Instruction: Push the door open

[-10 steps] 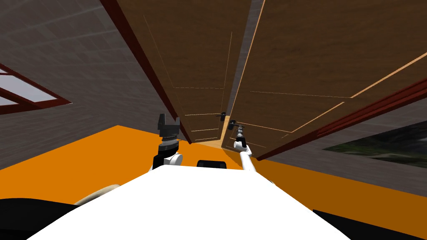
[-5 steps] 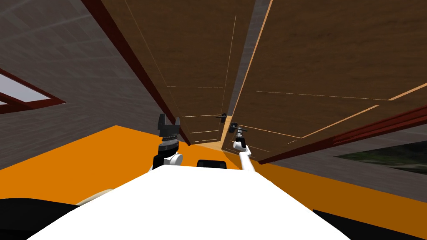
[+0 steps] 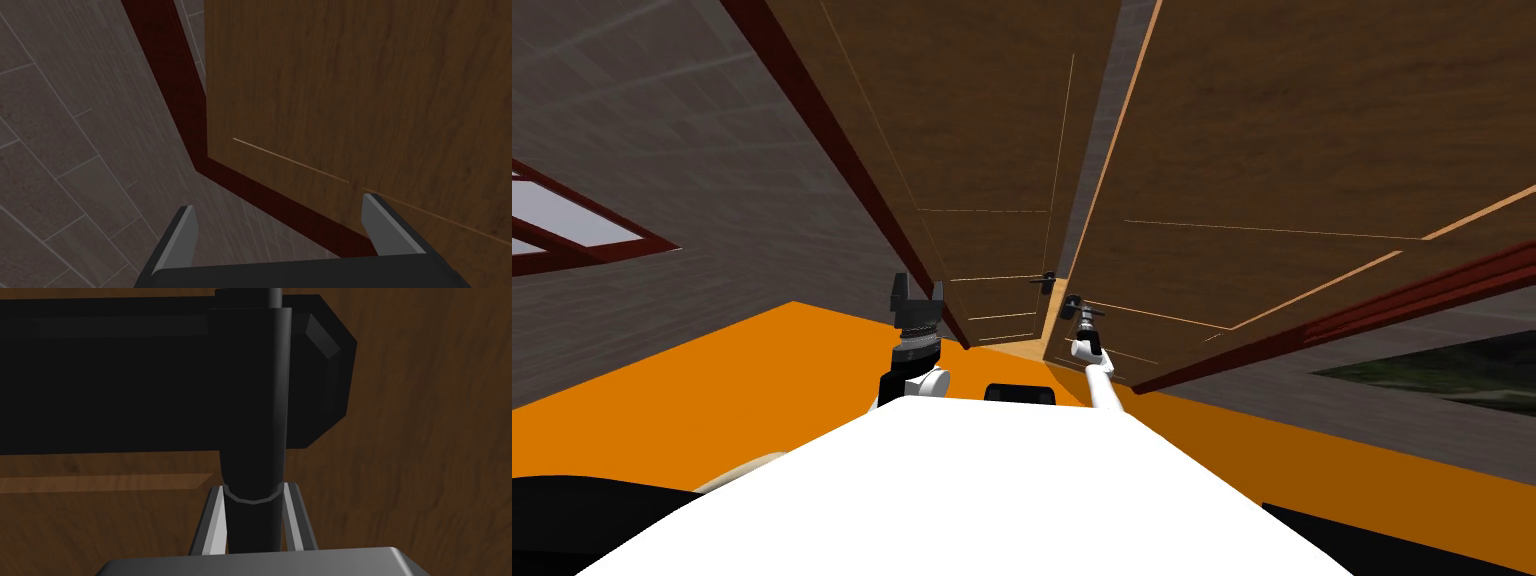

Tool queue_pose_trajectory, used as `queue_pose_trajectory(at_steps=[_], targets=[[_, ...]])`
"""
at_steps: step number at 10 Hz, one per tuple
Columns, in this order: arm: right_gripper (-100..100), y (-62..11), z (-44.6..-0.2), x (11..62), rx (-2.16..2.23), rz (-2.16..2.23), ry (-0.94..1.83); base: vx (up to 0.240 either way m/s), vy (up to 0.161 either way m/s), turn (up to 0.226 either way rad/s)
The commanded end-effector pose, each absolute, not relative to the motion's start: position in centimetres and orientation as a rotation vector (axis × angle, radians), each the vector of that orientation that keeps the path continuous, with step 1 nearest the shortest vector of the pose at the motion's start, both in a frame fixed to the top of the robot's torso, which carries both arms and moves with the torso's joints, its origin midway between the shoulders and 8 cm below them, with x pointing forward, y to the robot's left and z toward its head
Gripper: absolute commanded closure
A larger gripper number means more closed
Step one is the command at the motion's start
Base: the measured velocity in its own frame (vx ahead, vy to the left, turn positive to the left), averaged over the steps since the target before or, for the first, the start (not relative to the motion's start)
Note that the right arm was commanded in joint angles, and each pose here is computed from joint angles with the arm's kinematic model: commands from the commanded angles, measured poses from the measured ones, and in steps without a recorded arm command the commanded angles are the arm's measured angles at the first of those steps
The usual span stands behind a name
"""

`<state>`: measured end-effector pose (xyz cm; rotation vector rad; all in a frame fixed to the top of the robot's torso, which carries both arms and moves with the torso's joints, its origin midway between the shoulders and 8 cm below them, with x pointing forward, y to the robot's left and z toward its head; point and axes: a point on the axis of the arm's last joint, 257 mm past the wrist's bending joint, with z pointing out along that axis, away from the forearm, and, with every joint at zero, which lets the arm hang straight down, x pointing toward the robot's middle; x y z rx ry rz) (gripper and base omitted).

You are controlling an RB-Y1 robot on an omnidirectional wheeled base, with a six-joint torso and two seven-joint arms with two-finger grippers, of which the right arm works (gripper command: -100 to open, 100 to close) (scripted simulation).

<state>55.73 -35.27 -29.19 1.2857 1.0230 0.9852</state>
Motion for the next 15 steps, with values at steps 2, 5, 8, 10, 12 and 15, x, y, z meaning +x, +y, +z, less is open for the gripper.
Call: queue_pose_trajectory(at_steps=[2, 5, 8, 10, 12, 15], targets=[[100, -38.4, -28.5, 55.2, 1.284, 0.934, 0.983, 0.008, -0.047, 0.120], [100, -40.6, -28.1, 54.7, 1.284, 0.900, 0.954, 0.024, -0.047, 0.051], [100, -43.0, -27.5, 54.1, 1.285, 0.861, 0.919, 0.024, -0.050, 0.048], [100, -43.8, -27.3, 53.9, 1.285, 0.846, 0.906, 0.006, -0.050, 0.055], [100, -45.6, -26.9, 53.3, 1.286, 0.816, 0.879, 0.018, -0.037, 0.030], [100, -46.6, -26.7, 53.0, 1.287, 0.800, 0.864, 0.016, -0.037, 0.040]])
